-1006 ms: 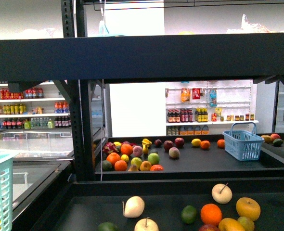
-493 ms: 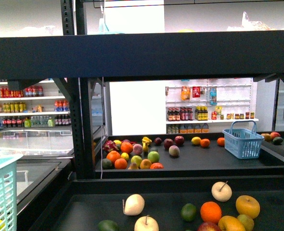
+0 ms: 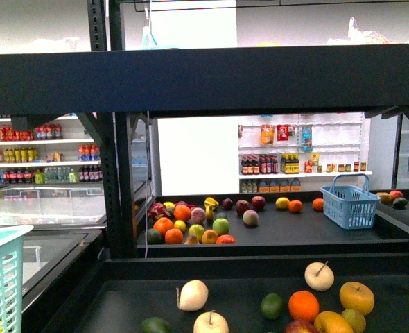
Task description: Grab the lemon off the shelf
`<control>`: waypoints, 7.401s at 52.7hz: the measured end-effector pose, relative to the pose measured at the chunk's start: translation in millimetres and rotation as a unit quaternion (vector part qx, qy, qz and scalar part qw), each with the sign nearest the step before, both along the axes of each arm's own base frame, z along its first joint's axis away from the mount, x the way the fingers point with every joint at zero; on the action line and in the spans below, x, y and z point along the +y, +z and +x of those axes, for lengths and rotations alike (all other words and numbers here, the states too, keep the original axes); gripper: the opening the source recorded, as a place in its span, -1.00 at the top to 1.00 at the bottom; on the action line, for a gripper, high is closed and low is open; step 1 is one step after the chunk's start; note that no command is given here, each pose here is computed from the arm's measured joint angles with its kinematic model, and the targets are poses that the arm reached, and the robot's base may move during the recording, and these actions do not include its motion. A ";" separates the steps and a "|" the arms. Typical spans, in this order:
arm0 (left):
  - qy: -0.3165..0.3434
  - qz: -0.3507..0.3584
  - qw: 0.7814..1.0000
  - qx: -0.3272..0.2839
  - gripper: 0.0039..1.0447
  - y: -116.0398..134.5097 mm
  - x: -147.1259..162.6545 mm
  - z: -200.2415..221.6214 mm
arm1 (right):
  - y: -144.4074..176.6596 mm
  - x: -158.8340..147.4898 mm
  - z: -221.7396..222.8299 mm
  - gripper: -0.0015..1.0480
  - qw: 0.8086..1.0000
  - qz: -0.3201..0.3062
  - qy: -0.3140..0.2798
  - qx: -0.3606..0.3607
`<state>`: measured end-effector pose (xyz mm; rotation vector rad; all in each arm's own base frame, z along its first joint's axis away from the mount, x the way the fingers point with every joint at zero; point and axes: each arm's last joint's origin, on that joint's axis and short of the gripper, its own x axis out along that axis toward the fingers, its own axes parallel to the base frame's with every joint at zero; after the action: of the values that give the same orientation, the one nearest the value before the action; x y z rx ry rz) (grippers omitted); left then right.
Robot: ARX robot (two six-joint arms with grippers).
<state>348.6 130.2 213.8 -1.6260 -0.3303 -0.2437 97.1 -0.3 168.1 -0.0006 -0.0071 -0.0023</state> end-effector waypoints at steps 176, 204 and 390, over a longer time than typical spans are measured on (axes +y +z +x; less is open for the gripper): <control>0.006 0.222 0.967 0.121 -0.86 12.4 -14.0 -70.3 | 0.1 0.1 0.0 -0.85 1.000 0.000 0.002 0.000; -0.002 0.219 0.966 0.137 -0.86 28.5 -23.8 -90.6 | 0.1 0.1 0.0 -0.85 1.000 0.000 0.002 0.000; 0.110 0.718 0.672 0.146 -0.86 -46.5 -130.0 -251.4 | 0.2 0.1 -0.1 -0.85 1.000 0.000 0.002 -0.001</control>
<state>97.3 0.2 167.3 -0.0090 -0.0048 0.0019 96.9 -0.1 168.3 -0.0006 -0.0097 0.0008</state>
